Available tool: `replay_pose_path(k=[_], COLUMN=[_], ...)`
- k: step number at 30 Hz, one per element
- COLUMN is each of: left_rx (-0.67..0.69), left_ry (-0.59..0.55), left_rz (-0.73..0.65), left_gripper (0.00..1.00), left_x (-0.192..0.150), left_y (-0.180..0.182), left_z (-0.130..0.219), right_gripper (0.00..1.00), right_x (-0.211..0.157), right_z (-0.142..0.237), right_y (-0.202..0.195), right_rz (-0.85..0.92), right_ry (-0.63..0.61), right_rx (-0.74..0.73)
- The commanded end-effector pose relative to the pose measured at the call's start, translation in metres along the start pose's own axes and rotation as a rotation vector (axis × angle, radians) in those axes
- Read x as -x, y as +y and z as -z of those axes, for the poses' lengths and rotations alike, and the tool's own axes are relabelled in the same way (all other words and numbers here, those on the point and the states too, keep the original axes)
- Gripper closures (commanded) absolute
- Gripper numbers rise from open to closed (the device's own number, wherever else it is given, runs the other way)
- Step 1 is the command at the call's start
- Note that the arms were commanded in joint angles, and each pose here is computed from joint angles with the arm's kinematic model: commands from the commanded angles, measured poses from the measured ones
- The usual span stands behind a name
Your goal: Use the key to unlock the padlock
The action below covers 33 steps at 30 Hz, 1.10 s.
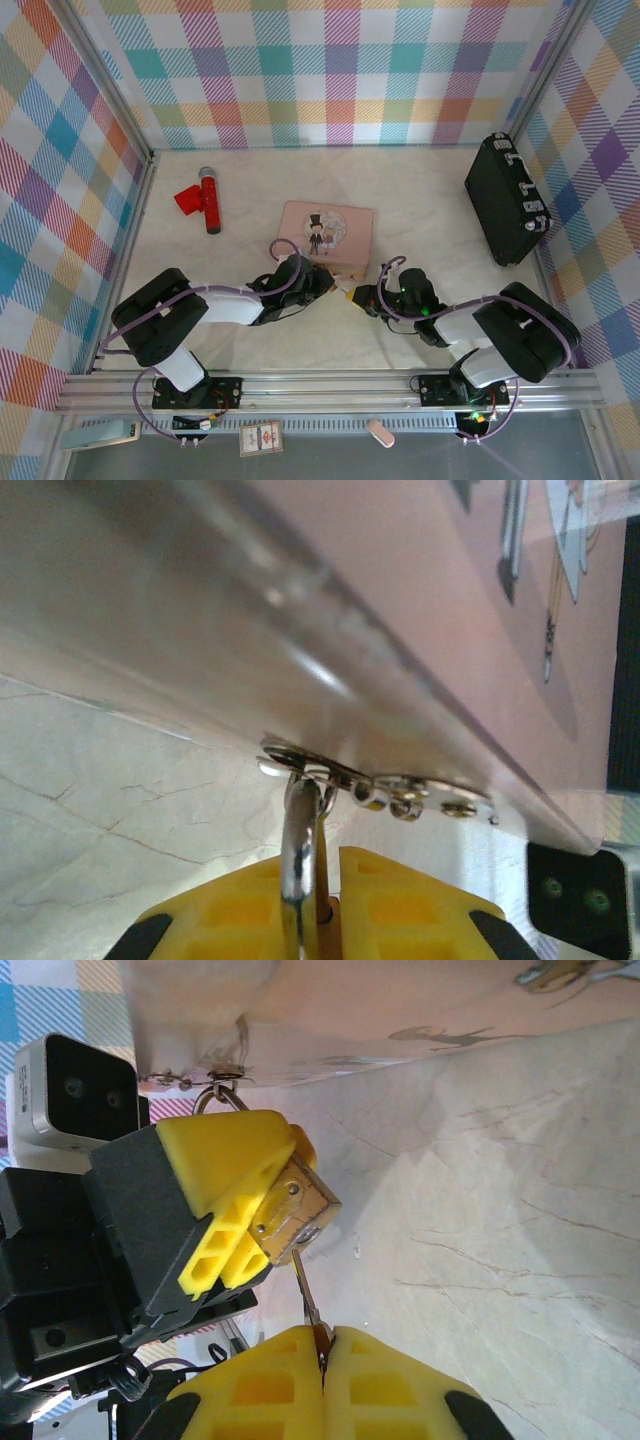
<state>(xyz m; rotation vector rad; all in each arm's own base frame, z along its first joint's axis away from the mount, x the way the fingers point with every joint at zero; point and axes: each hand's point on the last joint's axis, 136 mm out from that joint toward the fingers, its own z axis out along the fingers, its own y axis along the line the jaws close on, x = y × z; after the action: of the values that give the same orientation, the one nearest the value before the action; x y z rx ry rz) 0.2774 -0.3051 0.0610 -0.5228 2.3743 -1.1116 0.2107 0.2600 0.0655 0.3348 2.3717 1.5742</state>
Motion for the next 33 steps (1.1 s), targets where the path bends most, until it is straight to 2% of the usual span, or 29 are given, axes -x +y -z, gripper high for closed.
replay_pose_path(k=[1,6,22,33], left_rx=[-0.164,-0.205,-0.238,-0.274], left_ry=[-0.062,-0.065,-0.067,-0.066], left_rz=[0.06,0.09,0.066,0.087], left_gripper=[1.0,1.0,1.0,1.0], left_x=[0.018,0.019,0.018,0.017], left_y=[-0.036,-0.038,-0.042,-0.044], left_z=[0.004,0.003,0.008,0.006], right_gripper=[1.0,1.0,1.0,1.0], right_x=[-0.003,-0.004,-0.002,0.004], right_z=[-0.001,-0.004,-0.018,-0.014], right_y=[0.011,0.007,0.003,0.016], right_rz=[-0.002,-0.032,-0.115,-0.082], right_ry=[0.014,0.024,0.036,0.007], right_rx=[0.059,0.063,0.138,0.168])
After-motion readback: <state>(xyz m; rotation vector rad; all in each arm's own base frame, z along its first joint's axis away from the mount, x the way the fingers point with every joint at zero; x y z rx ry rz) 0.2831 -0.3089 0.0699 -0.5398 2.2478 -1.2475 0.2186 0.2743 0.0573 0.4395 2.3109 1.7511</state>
